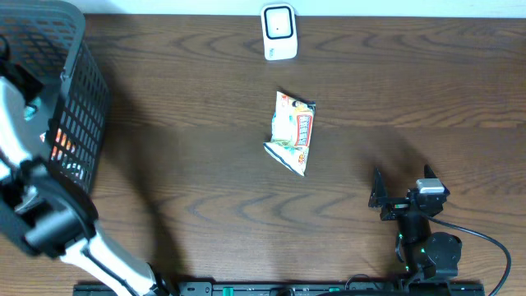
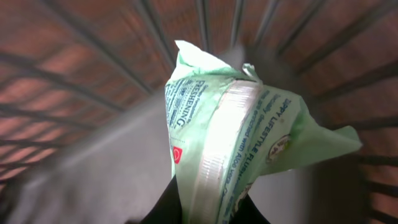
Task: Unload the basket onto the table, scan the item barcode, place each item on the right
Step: 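Close the left gripper on the green wet-wipes packet, then lift the green packet out of the basket with the left gripper, then carry the green packet toward the scanner and release it on the table, then move the left gripper back over the grey basket, then lower the left gripper onto the white Kleenex tissue pack, then grasp the white tissue pack and lift it from the basket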
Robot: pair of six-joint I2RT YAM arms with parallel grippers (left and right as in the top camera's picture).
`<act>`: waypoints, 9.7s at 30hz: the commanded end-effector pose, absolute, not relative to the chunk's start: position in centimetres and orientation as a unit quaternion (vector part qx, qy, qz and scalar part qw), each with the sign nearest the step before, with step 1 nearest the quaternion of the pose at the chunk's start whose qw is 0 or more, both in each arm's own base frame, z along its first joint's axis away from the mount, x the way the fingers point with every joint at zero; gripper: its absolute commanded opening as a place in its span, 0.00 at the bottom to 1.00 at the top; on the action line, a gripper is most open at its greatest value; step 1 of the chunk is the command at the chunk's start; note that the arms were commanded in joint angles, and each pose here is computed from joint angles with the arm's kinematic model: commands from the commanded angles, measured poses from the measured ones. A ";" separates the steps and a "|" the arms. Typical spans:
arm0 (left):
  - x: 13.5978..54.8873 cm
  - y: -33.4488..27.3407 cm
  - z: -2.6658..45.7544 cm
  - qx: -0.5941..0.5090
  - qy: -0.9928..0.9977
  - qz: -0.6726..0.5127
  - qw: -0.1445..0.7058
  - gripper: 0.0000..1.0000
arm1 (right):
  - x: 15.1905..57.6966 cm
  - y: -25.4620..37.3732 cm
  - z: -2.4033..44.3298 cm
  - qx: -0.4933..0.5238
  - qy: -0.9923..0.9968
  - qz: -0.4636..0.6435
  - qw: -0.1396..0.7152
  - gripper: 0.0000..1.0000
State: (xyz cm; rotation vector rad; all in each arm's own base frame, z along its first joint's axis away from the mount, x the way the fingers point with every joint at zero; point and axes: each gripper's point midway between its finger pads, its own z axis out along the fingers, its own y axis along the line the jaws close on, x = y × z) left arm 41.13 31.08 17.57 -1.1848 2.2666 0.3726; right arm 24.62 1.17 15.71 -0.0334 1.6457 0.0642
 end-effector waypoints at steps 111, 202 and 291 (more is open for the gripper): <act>39.0 -15.1 21.9 0.049 0.985 -0.098 0.132 0.79 | 24.6 0.9 15.7 -0.007 0.733 0.028 0.680 0.99; 31.5 34.9 28.1 -0.540 0.769 0.156 0.305 0.96 | 24.6 0.9 15.7 -0.007 0.733 0.028 0.680 0.99; 31.2 28.6 10.8 -0.401 0.911 0.030 0.095 0.07 | 24.6 0.9 15.7 -0.007 0.733 0.028 0.680 0.99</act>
